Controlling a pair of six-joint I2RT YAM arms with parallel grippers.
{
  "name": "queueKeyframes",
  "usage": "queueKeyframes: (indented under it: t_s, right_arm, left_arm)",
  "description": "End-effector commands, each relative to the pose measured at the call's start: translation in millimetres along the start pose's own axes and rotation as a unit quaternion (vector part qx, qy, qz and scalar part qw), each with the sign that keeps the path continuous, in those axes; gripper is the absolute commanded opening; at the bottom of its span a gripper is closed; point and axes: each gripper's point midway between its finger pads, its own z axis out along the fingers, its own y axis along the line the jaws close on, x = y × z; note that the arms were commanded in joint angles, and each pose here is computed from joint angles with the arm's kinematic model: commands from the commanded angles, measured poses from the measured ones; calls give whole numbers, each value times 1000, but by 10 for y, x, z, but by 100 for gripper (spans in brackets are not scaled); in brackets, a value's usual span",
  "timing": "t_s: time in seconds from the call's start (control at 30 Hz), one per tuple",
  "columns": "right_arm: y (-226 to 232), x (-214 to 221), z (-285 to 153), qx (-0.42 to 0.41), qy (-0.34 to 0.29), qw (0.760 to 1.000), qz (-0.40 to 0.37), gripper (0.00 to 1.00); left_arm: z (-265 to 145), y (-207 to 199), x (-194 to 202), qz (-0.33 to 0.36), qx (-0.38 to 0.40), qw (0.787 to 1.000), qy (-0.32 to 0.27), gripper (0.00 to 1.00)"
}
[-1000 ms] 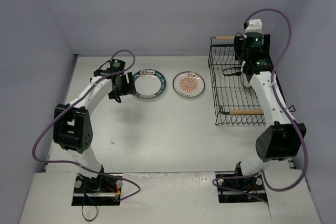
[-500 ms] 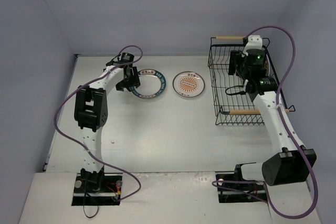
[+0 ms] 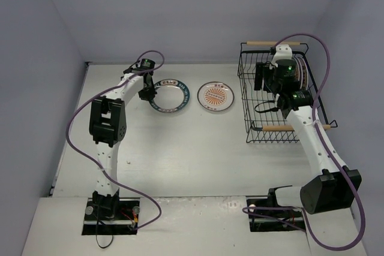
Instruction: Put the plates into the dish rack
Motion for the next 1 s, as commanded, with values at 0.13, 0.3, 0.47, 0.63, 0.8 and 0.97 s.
queueKeyframes:
  t_s: [0.13, 0.3, 0.47, 0.63, 0.8, 0.97]
  right_arm:
    - [122, -251, -99, -29, -49, 998, 28, 76]
    - [181, -253, -116, -40, -50, 998, 26, 76]
    - [232, -267, -119, -52, -52, 997, 25, 76]
    - [250, -283, -107, -55, -53, 997, 21, 76]
    - [299, -298, -94, -67, -55, 996, 21, 76]
    - [356, -283, -55, -77, -52, 995, 21, 76]
  left_arm:
    - [-401, 17, -169, 8, 7, 999, -38, 0]
    - [-607, 2, -185, 7, 22, 999, -43, 0]
    - [-939, 90, -230, 1, 27, 998, -61, 0]
    - [-1081, 287, -98, -15, 24, 998, -58, 0]
    - [-1132, 542, 40, -39, 16, 998, -55, 0]
    - [-1115, 760, 314, -62, 31, 997, -43, 0]
